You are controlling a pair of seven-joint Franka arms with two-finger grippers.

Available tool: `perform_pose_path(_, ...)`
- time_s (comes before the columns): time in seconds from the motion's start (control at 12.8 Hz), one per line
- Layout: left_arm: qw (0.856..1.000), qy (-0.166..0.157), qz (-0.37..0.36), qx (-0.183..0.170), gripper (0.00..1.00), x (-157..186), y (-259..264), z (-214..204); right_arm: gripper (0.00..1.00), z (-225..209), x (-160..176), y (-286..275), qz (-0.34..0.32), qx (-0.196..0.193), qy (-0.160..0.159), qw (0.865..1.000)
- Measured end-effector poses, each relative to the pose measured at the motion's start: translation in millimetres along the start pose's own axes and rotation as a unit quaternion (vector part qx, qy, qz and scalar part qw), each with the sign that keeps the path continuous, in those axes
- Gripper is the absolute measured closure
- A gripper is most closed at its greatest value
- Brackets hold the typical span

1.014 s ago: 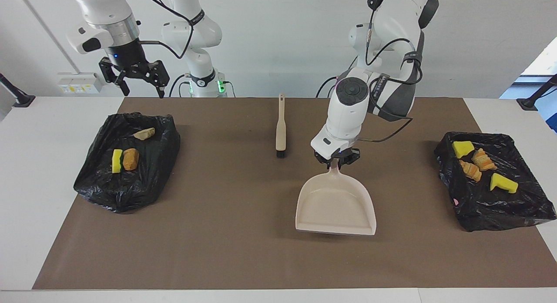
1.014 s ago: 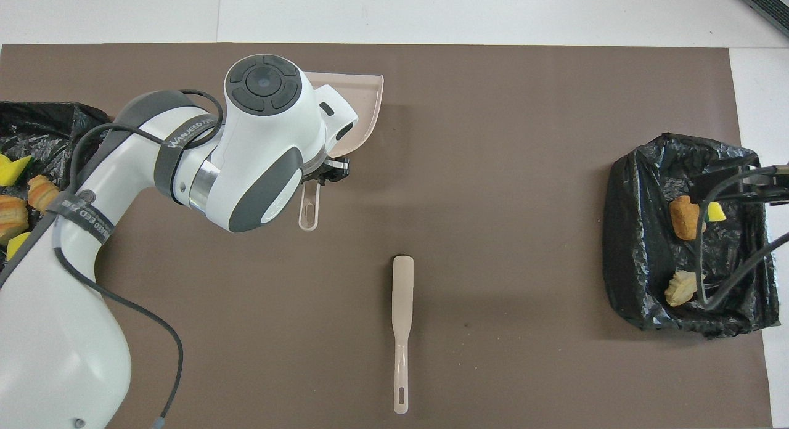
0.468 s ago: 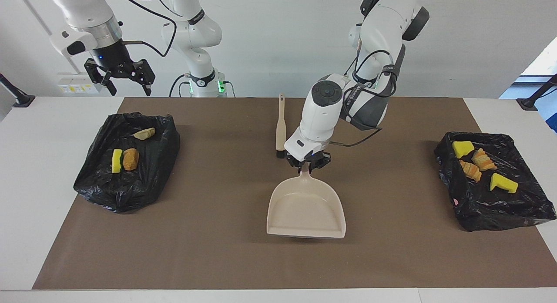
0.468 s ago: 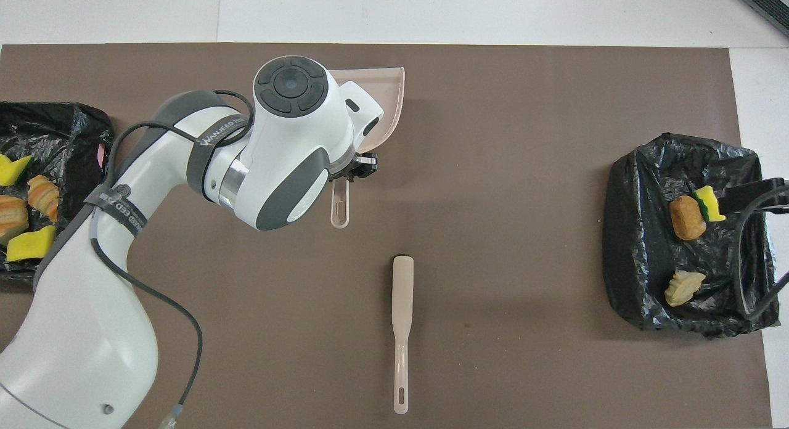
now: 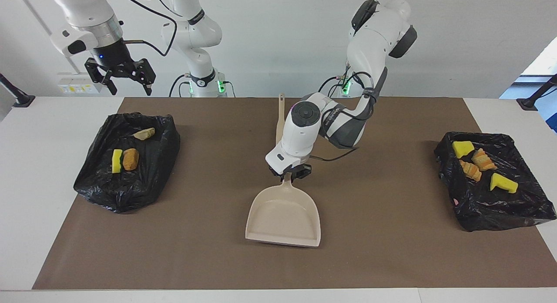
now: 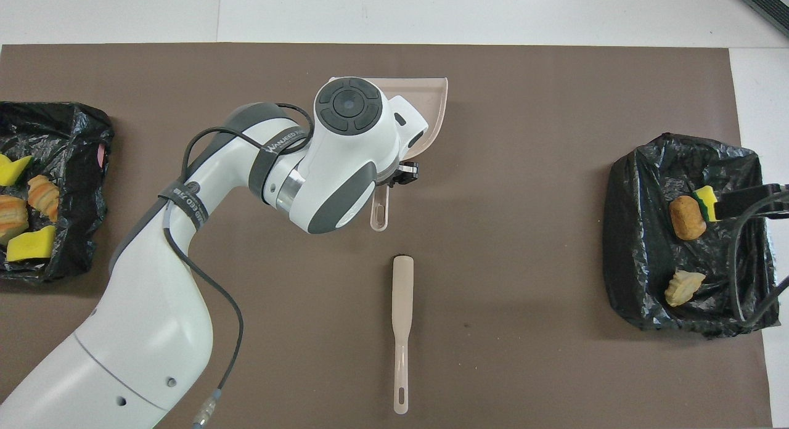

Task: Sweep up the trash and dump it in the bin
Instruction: 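Bring the empty dustpan to the table center with the left gripper, then lower the dustpan onto the table and open the left gripper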

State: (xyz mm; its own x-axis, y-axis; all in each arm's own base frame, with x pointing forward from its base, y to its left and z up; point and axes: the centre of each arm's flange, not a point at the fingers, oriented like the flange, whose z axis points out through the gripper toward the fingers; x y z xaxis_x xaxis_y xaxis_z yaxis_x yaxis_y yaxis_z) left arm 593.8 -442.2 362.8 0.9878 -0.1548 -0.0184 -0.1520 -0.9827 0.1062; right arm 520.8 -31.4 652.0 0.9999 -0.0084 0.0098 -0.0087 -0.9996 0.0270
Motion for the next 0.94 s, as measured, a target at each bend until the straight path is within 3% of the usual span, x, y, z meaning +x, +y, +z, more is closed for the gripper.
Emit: perform_pose_path(0.94, 1.0, -0.02, 0.009, 0.021, 0.68, -9, 1, 12, 0.0, 0, 0, 0, 0.0, 0.0, 0.0, 1.0)
